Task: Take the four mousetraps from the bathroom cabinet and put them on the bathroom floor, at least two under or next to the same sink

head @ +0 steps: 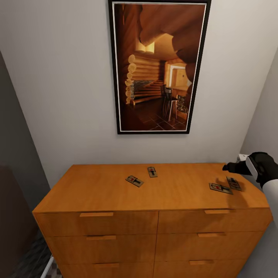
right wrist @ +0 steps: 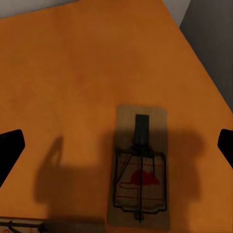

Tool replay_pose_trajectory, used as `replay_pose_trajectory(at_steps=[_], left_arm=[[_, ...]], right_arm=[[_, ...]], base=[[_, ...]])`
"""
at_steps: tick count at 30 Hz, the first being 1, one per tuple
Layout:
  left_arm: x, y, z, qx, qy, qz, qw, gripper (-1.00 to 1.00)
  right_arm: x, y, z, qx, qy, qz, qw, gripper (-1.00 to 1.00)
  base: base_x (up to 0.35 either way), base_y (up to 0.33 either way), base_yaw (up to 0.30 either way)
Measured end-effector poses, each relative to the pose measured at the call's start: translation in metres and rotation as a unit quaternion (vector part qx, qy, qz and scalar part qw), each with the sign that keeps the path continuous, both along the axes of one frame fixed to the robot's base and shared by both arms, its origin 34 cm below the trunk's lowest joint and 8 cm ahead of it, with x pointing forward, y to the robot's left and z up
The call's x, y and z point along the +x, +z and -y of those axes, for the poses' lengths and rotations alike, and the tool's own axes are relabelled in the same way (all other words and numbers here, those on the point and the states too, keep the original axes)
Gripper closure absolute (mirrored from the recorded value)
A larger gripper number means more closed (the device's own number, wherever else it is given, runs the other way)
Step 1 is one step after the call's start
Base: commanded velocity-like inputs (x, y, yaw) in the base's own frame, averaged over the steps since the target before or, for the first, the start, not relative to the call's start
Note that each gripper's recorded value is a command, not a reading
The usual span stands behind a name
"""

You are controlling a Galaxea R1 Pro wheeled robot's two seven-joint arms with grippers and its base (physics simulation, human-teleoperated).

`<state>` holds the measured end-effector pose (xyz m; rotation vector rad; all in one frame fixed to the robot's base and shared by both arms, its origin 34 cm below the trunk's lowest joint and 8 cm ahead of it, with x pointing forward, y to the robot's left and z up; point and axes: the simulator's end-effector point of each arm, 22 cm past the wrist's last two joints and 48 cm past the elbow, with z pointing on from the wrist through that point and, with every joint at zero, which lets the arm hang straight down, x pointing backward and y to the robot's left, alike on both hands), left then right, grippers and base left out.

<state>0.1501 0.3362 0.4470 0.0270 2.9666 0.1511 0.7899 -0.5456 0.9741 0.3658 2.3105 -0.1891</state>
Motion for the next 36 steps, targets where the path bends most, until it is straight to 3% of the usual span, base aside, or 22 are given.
replay_pose_trajectory(at_steps=[9,17,36], left_arm=[[0.0,0.0,0.0,0.0,0.0,0.0,1.0,-1.0],[0.0,0.0,0.0,0.0,0.0,0.0,1.0,-1.0],[0.0,0.0,0.0,0.0,0.0,0.0,1.0,-1.0]], right_arm=[[-0.005,-0.008,-0.001,0.007,-0.003,-0.015,0.9999,-1.0],[-0.019,-0.02,-0.006,0.03,-0.011,-0.056,0.9979,-1.0],[-0.027,-0.019,0.003,0.038,-0.021,-0.063,0.9971,-1.0]], base=[[0.0,0.0,0.0],[0.0,0.0,0.0],[0.0,0.0,0.0]])
